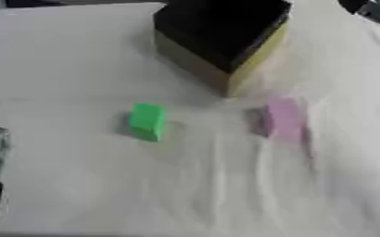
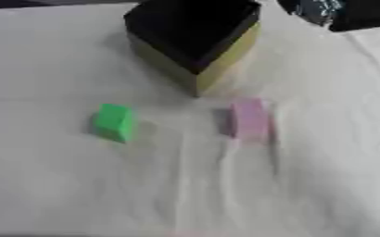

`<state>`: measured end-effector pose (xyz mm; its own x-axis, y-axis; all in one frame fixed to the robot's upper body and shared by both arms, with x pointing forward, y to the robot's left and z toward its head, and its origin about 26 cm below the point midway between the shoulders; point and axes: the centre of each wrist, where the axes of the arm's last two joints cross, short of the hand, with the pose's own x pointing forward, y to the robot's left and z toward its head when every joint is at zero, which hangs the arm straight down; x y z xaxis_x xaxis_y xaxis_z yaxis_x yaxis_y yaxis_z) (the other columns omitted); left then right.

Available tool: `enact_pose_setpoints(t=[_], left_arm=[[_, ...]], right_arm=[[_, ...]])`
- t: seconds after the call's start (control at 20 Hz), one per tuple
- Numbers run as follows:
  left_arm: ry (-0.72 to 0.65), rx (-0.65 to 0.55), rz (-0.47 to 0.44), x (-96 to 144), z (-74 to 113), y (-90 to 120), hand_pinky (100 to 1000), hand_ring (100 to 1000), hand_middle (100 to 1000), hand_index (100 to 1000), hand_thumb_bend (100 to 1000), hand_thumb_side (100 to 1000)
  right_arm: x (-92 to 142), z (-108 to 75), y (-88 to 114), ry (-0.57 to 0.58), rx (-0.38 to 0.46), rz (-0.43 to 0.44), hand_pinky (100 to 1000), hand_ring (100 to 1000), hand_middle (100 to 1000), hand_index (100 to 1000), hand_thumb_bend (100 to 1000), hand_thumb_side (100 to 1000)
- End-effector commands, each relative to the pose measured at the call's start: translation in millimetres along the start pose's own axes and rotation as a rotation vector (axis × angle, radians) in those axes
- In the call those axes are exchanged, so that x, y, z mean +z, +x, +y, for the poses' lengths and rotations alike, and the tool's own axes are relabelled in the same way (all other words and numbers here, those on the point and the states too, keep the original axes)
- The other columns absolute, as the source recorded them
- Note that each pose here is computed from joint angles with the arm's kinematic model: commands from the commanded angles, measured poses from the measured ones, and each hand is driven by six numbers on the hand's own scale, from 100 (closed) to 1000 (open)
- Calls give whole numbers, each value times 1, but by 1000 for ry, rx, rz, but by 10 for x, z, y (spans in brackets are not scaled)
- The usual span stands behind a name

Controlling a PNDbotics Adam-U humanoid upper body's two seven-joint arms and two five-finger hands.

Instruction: Pick up objects on the table and place them in the box.

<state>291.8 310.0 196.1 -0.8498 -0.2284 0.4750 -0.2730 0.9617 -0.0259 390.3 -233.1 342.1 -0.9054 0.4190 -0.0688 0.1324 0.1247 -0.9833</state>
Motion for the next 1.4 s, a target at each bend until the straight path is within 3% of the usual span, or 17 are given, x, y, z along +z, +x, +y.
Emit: enact_pose_setpoints(t=[0.05,0.45,0.85,0.9,1.0,1.05,1.4], left_arm=[[2,-9,-26,-53,34,54,721,733,710,751,137,967],[1,-11,-22,-44,36,52,722,733,710,751,138,968],[-6,-12,-17,-38,35,51,723,733,710,750,137,968],[-6,-12,-17,-38,35,51,723,733,710,750,137,968],[-8,-13,-16,-38,36,51,723,733,710,750,137,968],[-10,-12,-16,-40,35,52,723,733,710,751,137,967],[-14,-12,-15,-41,32,52,723,732,710,750,136,968]], right_arm=[[26,-90,3,-8,23,5,877,900,771,905,100,1000],[22,-83,3,1,21,3,877,903,774,906,100,1000],[-190,81,-89,161,38,1,871,914,787,907,100,978],[-206,101,-101,178,40,-1,872,918,775,895,100,867],[-248,154,-126,231,40,-8,872,918,775,895,100,867],[-270,188,-137,262,37,-11,873,918,768,889,100,807],[-350,288,-181,370,26,-20,876,921,765,885,100,654]])
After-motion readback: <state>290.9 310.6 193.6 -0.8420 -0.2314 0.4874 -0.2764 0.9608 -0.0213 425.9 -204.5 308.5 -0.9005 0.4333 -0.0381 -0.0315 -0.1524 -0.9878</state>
